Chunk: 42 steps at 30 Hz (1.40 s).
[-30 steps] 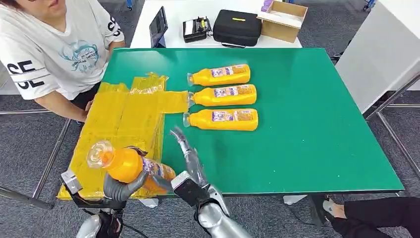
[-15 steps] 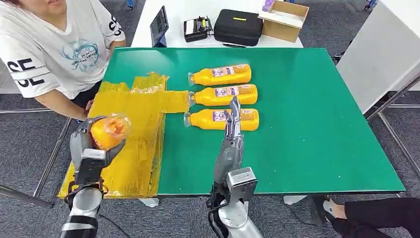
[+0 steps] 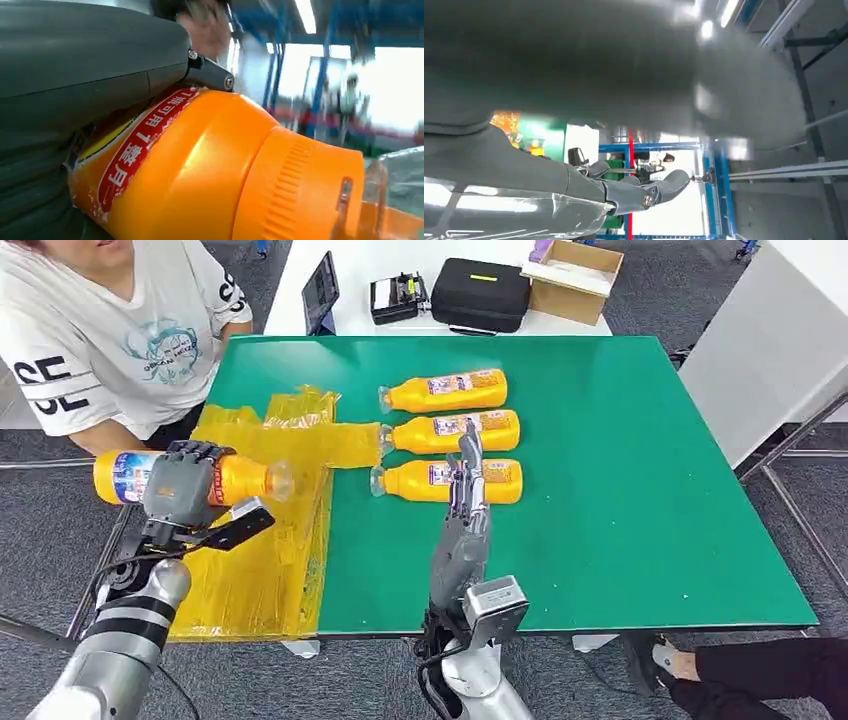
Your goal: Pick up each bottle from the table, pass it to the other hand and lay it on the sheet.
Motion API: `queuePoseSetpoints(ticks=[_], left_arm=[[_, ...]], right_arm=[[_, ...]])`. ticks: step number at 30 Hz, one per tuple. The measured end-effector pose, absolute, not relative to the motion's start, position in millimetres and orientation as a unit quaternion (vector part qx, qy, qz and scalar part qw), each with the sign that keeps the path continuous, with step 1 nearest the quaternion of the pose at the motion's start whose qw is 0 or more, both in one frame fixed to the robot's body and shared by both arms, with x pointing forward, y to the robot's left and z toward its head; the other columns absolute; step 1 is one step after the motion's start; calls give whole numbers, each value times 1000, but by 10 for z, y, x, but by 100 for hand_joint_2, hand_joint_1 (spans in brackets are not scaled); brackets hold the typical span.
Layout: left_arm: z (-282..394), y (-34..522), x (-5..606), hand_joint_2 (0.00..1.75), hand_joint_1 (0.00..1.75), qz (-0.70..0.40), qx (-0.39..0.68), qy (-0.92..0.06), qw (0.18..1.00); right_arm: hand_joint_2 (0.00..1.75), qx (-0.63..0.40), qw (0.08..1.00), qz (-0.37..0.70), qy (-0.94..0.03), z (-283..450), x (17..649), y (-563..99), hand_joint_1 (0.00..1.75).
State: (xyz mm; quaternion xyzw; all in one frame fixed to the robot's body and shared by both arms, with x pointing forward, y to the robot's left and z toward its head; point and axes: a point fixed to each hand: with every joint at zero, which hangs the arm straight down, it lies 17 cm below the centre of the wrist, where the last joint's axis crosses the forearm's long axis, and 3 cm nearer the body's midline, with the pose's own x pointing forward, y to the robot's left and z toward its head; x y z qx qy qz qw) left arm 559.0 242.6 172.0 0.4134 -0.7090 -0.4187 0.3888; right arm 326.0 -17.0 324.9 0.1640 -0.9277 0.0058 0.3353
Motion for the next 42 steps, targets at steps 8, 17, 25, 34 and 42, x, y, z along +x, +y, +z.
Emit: queuePoseSetpoints(ticks=[8, 17, 25, 34, 42], left_arm=[[1128, 2516, 5611, 175, 175, -488, 377, -657, 434], [758, 2468, 5521, 175, 175, -513, 298, -640, 487], [608, 2412, 5452, 175, 175, -521, 266, -632, 508], [536, 2364, 5411, 175, 175, -534, 253, -625, 510], [364, 2318, 5289, 0, 0, -537, 198, -616, 542]], right_arm=[[175, 176, 339, 19, -924, 3197, 3251, -99, 0], [175, 188, 345, 40, -919, 3110, 3245, 9, 0], [175, 194, 356, 56, -912, 2991, 3264, 96, 0], [175, 194, 367, 64, -908, 2894, 3297, 138, 0], [175, 193, 380, 69, -902, 2792, 3347, 164, 0]])
